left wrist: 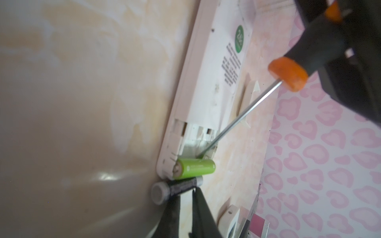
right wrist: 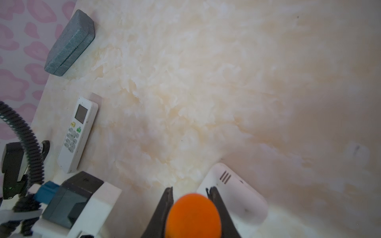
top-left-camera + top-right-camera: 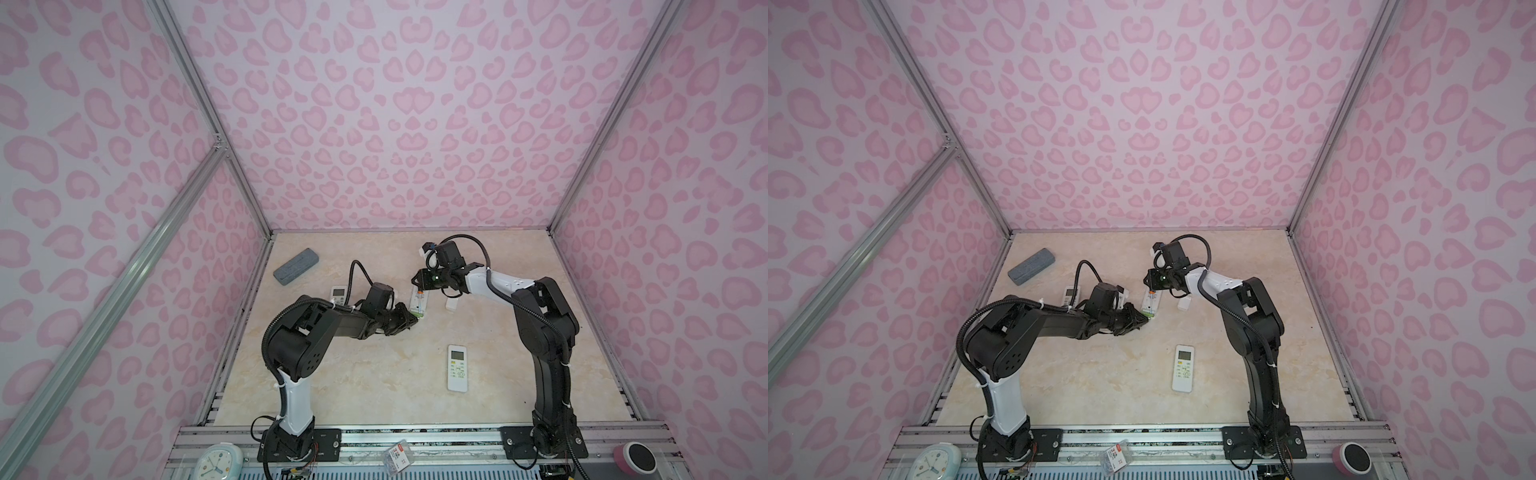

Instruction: Unload the batteries from the remote control

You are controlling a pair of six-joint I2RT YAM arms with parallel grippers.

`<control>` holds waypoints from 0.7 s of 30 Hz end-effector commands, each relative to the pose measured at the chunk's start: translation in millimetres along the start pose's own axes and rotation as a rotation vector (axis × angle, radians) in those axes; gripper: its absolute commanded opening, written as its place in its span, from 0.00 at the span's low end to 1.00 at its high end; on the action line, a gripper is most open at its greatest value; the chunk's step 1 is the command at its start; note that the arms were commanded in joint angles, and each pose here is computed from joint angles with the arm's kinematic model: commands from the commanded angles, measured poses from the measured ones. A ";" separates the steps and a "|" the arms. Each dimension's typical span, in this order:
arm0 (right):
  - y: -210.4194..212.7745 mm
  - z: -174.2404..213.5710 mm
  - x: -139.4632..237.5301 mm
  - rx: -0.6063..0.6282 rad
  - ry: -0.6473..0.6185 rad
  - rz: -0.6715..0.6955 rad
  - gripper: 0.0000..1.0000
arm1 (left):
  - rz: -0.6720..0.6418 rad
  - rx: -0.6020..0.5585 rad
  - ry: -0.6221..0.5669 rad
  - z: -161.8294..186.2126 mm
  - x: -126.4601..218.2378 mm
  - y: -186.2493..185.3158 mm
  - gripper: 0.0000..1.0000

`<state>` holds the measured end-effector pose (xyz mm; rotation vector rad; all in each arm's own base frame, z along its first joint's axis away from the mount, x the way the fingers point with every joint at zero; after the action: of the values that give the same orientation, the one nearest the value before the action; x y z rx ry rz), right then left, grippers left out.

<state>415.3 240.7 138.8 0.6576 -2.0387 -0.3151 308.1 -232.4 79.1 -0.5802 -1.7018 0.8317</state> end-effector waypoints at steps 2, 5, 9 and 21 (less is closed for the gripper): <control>-2.2 12.5 4.5 0.022 0.043 0.064 0.00 | -0.137 0.022 -0.037 1.7 -0.3 19.7 0.16; 6.8 11.1 14.1 0.082 -0.015 0.081 0.00 | -0.134 0.019 -0.035 2.9 1.7 19.0 0.16; 12.5 10.7 21.3 0.122 -0.043 0.091 0.00 | -0.126 0.006 -0.037 4.4 7.9 15.0 0.16; 24.7 15.7 29.8 0.188 -0.071 0.121 0.00 | -0.100 -0.040 -0.060 -1.2 25.0 0.6 0.24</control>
<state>385.2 244.4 162.1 0.6518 -2.1646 -0.1268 302.1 -216.5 90.7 -0.5085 -1.7734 0.7790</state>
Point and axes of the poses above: each gripper's point midway between its finger pads, its own x axis back along the fingers, its own y axis along the line the jaws close on, z = x × y, the point moved 10 cm from there along x, back along the fingers, and after that the axes turned 3 degrees about -x, right-handed, at the moved point
